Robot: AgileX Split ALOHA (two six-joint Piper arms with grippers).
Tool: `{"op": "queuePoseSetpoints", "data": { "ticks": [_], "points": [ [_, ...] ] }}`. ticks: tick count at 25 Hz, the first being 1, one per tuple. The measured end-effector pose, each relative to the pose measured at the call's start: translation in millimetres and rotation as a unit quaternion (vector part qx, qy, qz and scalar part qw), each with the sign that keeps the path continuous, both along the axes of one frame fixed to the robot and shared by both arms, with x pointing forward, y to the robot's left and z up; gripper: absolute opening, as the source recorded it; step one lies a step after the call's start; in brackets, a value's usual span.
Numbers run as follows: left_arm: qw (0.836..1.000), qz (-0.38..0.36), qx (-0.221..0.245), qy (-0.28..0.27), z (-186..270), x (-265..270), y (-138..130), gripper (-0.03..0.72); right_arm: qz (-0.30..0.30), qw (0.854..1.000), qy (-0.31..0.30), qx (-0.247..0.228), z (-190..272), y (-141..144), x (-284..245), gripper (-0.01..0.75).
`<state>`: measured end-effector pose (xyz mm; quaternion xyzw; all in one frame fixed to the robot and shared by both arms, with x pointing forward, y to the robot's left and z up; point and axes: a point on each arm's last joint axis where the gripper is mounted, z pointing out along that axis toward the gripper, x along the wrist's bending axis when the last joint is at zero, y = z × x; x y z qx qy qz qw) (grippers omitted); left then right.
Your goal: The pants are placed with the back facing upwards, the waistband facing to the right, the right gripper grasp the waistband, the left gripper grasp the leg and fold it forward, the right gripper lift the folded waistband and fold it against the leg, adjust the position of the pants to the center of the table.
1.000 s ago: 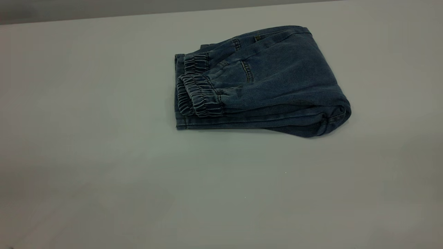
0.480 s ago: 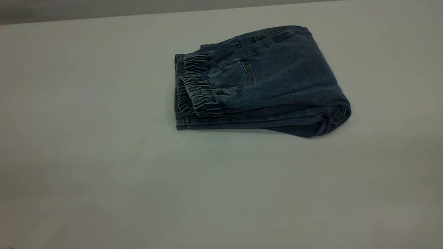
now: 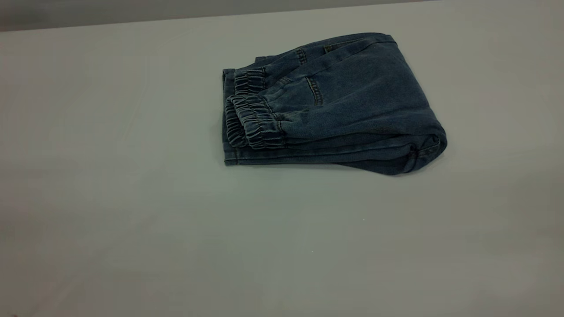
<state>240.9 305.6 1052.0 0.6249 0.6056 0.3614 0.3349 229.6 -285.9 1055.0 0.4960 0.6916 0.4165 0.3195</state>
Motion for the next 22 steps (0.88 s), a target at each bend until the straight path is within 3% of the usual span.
{"op": "queuePoseSetpoints", "data": {
  "ticks": [12, 22],
  "points": [
    [1.000, -0.007, -0.002, -0.027, 0.0, -8.0, 0.2, 0.505, -0.055, 0.998, 0.000, 0.001, 0.0, 1.1, 1.6, 0.557],
    [1.000, -0.006, -0.004, -0.028, 0.1, -7.9, 0.2, 0.505, -0.057, 0.998, 0.000, 0.001, 0.0, 1.1, 1.7, 0.557]
  ]
}}
